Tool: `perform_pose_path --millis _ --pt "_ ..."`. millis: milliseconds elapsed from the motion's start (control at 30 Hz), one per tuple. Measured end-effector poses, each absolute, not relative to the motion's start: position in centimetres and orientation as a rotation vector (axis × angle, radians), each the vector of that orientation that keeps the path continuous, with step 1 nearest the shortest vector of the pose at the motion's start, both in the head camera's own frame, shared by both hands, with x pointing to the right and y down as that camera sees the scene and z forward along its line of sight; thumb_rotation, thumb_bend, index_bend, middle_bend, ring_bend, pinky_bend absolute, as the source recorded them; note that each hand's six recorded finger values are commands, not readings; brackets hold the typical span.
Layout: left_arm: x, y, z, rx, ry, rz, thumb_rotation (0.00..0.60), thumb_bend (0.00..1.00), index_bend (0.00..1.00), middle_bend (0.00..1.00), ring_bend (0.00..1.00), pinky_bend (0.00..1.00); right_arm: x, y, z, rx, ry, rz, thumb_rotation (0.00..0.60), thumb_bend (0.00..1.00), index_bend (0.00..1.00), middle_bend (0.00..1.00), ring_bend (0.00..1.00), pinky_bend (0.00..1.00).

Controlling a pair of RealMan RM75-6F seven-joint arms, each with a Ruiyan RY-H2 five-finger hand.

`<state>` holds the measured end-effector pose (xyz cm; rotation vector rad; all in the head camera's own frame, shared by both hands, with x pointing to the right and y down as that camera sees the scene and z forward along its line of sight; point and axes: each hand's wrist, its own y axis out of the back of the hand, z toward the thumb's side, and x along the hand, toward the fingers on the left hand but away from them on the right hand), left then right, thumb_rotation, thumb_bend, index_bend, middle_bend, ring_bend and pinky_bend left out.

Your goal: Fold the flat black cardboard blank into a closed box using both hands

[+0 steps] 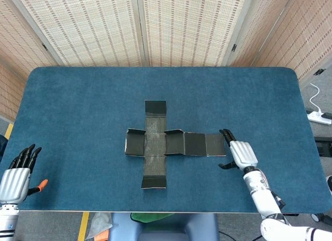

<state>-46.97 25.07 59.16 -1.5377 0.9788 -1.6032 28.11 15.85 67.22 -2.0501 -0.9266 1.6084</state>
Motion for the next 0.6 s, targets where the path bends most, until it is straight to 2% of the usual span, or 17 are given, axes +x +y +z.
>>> perform_pose_path --millis 233,600 --pt "-47.0 25.1 59.5 -1.551 0.973 -1.605 0.6 0.2 0.07 0.0 0.0 0.18 23.6 14.7 70.6 -2.145 -0.831 1.689 0.6 0.09 0.0 0.0 0.75 1.0" --pt "-47.4 25.2 59.8 -1.555 0.975 -1.617 0.6 0.2 0.07 0.0 0.0 0.18 19.1 12.8 73.9 -2.119 -0.707 1.788 0.6 0.11 0.0 0.0 0.75 1.0"
